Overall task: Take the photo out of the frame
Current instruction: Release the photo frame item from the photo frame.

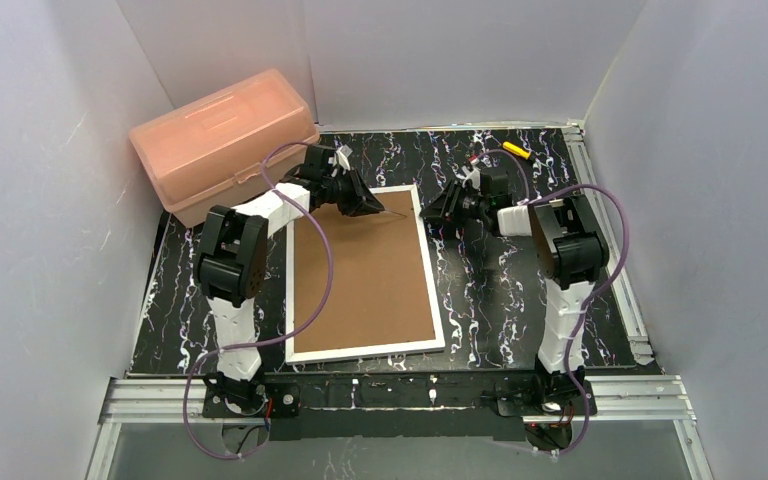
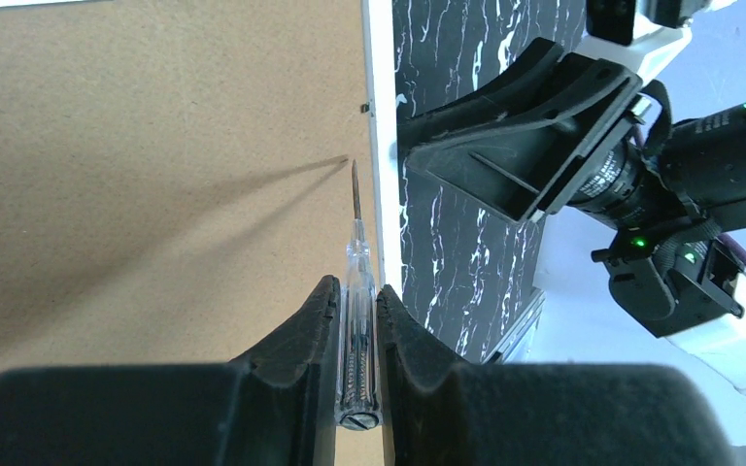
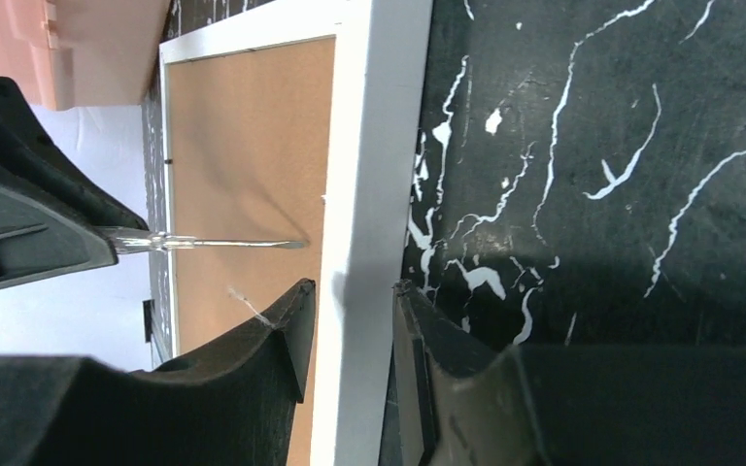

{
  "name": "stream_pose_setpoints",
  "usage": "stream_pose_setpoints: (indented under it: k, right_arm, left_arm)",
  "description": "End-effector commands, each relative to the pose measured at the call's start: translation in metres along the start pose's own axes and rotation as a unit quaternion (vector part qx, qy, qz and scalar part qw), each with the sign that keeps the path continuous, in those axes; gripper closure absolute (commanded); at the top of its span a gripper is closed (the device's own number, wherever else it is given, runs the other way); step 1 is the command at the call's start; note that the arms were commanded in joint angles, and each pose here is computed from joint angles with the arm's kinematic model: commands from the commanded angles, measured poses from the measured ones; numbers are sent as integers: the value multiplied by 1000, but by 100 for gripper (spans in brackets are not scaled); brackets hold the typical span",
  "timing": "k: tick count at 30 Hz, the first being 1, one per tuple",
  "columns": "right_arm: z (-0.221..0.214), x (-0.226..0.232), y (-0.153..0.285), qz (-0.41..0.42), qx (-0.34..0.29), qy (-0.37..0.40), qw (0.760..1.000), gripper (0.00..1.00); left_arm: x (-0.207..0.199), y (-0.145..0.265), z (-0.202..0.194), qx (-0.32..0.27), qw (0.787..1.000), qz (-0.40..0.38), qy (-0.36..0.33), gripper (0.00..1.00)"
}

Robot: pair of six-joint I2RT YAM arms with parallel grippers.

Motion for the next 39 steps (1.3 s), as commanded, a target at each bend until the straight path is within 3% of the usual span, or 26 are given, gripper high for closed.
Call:
stream_pose_setpoints:
  k: [1,5,10,39]
  right_arm:
    - [7,13,-15,35,4,16,999,59]
    - [1,8,-22,35,19,13,999,65]
    - [-3,3,-24,34,25,11,999,67]
    - [-11,1,-30,27,48,20,998,68]
  left_arm:
    - [-4,4,12,-6,1000,-10,7,100]
    - [-1,3,15,-6,1000,-19,17,100]
    - [3,0,17,-7,999,-22,26,100]
    - [18,-20,16,3,997,-28,69,100]
Point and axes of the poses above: each gripper's point midway between its finger pads, its own y axis back along the fingers, its own x axis along the line the jaws close on, z = x × y, the point moved 2 cm from there along y, back along the fingers, and after that the axes turned 5 degrees about -y, right-handed, at the moved point
